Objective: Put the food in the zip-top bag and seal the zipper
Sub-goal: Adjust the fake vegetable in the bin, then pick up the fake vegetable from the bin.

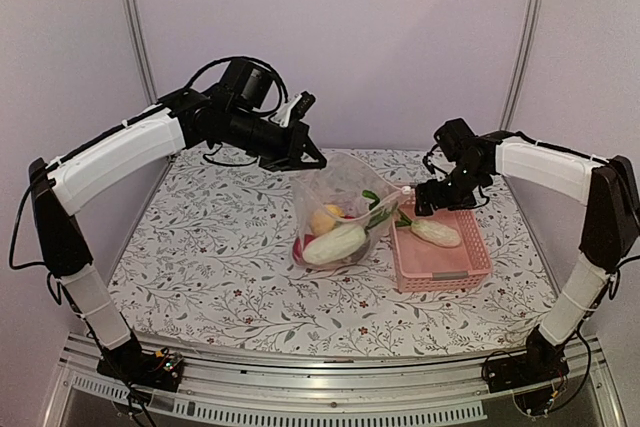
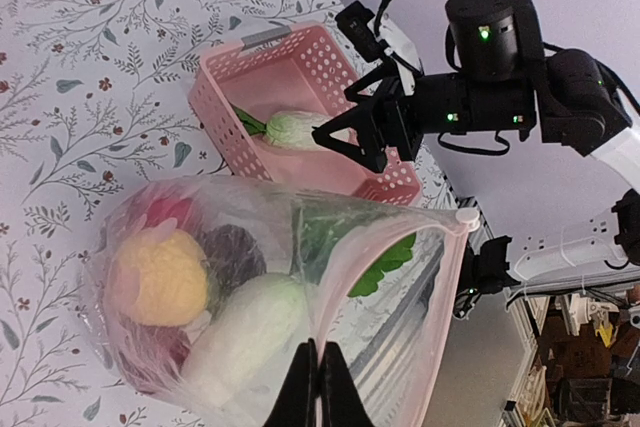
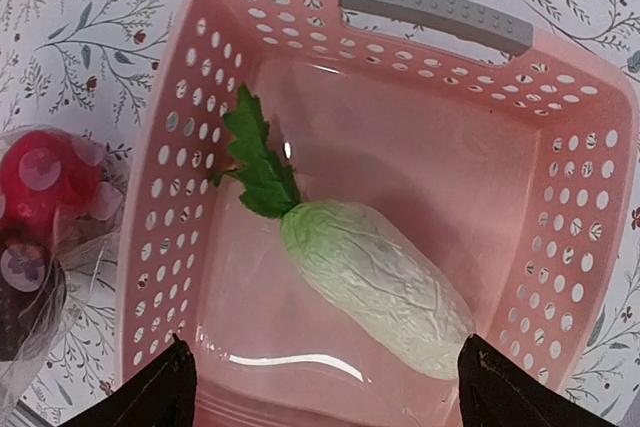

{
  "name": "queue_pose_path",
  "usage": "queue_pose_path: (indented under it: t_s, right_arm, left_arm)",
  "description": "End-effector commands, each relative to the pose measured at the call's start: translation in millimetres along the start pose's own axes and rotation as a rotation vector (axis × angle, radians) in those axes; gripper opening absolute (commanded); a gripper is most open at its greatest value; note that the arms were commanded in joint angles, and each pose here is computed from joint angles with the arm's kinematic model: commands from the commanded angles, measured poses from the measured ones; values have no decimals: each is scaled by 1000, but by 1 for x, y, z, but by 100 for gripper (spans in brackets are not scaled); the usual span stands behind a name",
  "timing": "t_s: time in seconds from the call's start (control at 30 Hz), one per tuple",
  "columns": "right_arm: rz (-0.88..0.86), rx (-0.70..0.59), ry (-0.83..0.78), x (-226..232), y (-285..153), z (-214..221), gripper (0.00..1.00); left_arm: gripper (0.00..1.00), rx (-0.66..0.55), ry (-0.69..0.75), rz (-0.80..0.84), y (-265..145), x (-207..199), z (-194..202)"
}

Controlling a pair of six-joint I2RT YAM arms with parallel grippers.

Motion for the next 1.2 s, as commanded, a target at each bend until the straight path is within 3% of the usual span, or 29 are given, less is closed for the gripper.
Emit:
queue_pose_path:
  t_s: [0.0,0.4,0.8,0.87,0.97,1.17]
  right_arm:
    - [150,27,-76,-19,18,-1,91]
    - [-14,122,-106,-13,72,0,91]
    - [-82,213,-30,-8,87,25,64]
    - [-95,208,-18,-7,88,23,64]
    - [-97,201,0,-7,89,19,73]
    - [-90,155,32,-6,69,5,50]
  left_arm:
    - [0,-27,10,20,-10,-1,-2]
    - [0,-26,13,27,-13,0,2]
    - [0,-16,7,32,-10,1,3]
    - [0,-17,4,33,-10,1,2]
    - [0,-11,-2,40,-8,1,1]
    - [0,-12,-6,40,-6,1,0]
Point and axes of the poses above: each gripper's point midway between its finger pads, its own y axis out along the fingers, its own x axis along the line the jaws close on, z = x × y, the point moved 9 cm from there along -y, back along the fingers, and after that the axes turned 7 degrees about -y, right-handed, at the moved point
